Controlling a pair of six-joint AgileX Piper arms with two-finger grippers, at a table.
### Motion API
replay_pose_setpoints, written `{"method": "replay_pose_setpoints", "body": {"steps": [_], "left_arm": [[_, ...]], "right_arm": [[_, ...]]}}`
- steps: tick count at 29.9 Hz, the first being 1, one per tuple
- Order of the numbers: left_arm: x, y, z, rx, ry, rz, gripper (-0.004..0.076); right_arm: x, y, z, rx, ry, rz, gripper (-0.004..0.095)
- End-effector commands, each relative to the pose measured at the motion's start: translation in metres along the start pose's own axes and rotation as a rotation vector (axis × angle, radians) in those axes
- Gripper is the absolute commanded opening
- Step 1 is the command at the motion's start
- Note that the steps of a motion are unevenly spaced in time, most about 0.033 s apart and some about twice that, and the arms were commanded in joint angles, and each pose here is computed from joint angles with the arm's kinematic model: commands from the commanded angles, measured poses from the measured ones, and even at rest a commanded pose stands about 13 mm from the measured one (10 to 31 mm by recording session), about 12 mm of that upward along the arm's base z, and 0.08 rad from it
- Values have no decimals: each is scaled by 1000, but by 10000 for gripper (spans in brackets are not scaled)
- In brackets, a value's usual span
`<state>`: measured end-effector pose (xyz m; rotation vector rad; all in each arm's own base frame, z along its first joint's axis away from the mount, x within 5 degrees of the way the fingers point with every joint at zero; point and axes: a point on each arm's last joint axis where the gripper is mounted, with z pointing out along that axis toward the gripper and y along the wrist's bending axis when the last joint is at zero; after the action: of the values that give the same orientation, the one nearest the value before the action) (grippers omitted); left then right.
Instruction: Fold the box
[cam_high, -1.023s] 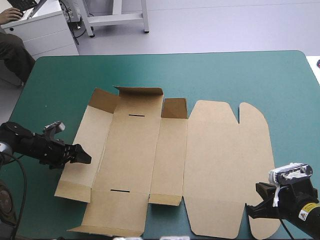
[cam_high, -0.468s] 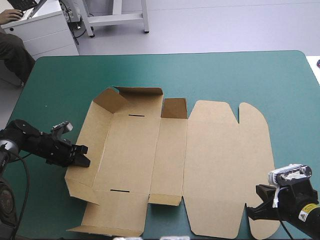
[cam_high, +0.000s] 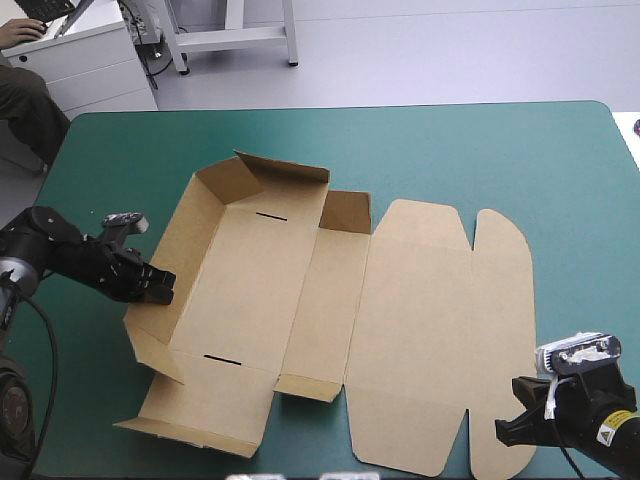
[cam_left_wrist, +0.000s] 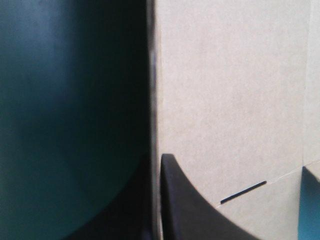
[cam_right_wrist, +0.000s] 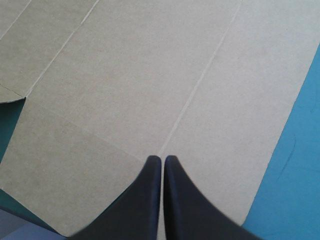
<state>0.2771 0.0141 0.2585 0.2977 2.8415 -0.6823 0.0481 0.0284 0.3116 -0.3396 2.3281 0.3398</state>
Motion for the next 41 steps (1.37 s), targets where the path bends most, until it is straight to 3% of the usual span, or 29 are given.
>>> {"method": "replay_pose_setpoints", "body": {"steps": [1, 9, 19, 24, 30, 35, 41], "left_arm": [[-19, -29, -15, -52, 5, 161, -10], [-68, -75, -16, -374, 24, 574, -10], [-106, -105, 3, -728, 120, 912, -10], [-120, -128, 16, -882, 68, 1119, -10], [-120, -160, 27, -868, -68, 1163, -10], [-109, -185, 37, -833, -89, 1231, -10], [-94, -218, 36, -878, -217, 1341, -10]], "right_arm": [[-9, 1, -5, -3, -65, 4, -1], [-9, 1, -5, -4, -64, 30, -1], [-10, 6, -5, -52, -66, 62, -1], [-10, 6, -5, -52, -66, 66, -1], [-10, 6, -5, -53, -66, 73, -1], [-10, 6, -5, -54, -66, 74, -1], [-10, 6, -5, -54, -66, 74, -1]]}}
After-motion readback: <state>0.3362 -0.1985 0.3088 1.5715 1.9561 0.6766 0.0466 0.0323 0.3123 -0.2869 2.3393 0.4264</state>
